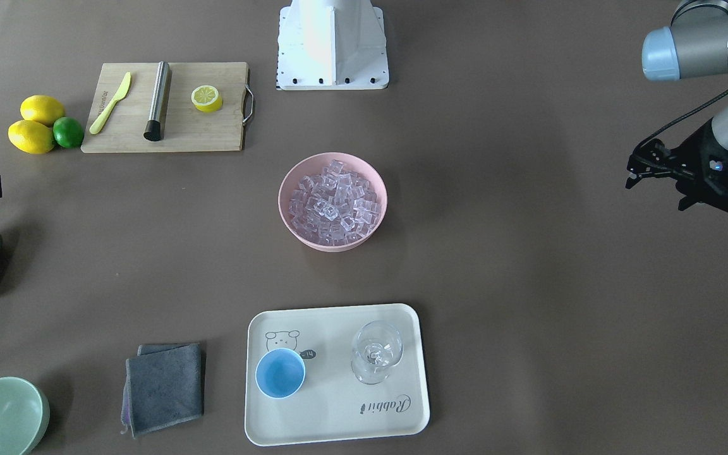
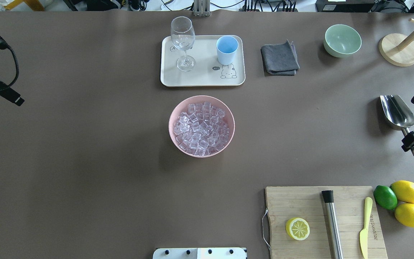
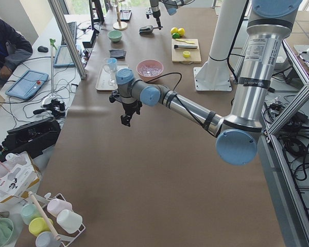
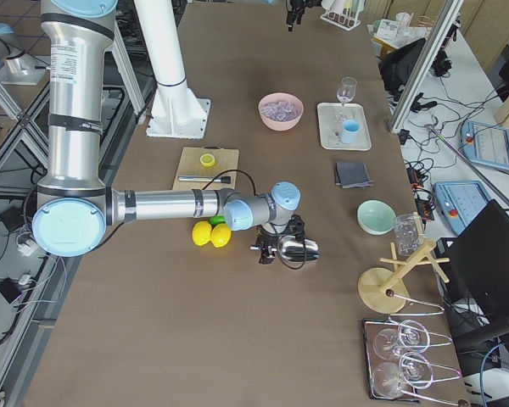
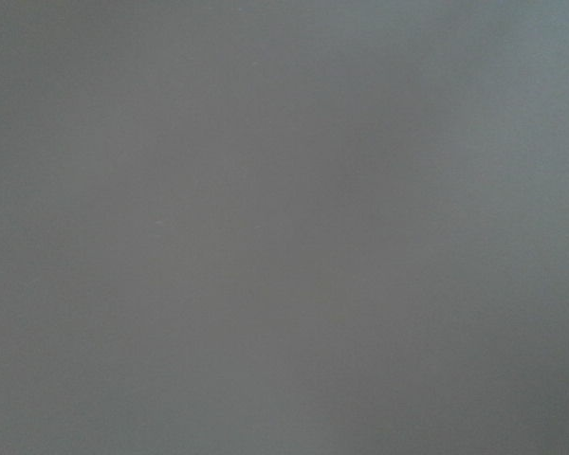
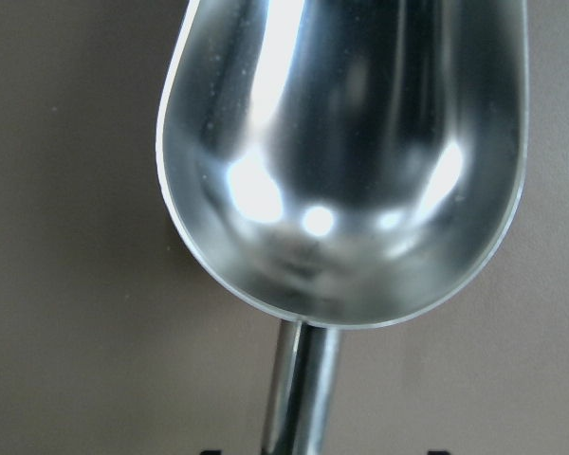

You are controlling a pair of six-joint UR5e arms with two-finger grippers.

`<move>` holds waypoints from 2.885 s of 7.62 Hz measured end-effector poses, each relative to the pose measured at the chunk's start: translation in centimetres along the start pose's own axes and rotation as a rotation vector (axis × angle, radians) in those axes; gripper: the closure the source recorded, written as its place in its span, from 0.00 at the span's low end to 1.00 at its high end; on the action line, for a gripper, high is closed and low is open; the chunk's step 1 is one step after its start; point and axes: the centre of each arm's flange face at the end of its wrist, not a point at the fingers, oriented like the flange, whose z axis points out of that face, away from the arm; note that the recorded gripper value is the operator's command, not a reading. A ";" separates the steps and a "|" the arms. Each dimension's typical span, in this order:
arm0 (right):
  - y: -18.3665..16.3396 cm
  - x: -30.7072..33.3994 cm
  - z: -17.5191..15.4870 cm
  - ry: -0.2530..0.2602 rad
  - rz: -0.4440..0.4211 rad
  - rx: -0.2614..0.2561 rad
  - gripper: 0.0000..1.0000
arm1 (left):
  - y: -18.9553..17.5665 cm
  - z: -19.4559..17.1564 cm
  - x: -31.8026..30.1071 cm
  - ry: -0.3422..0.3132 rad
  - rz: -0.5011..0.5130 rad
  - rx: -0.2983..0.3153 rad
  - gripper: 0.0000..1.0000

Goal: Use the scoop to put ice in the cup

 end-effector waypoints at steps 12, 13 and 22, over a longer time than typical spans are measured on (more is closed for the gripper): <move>0.9 -13.8 -19.2 -0.052 -0.361 0.260 1.00 | 0.1 10.9 26.4 0.354 0.755 0.353 0.00; 0.4 -15.4 -20.8 -0.019 -0.498 0.285 1.00 | 0.2 11.9 28.0 0.360 0.784 0.385 0.00; -5.0 -39.4 -29.3 0.502 -1.281 -0.249 1.00 | -3.4 16.7 33.9 0.299 0.893 0.525 0.00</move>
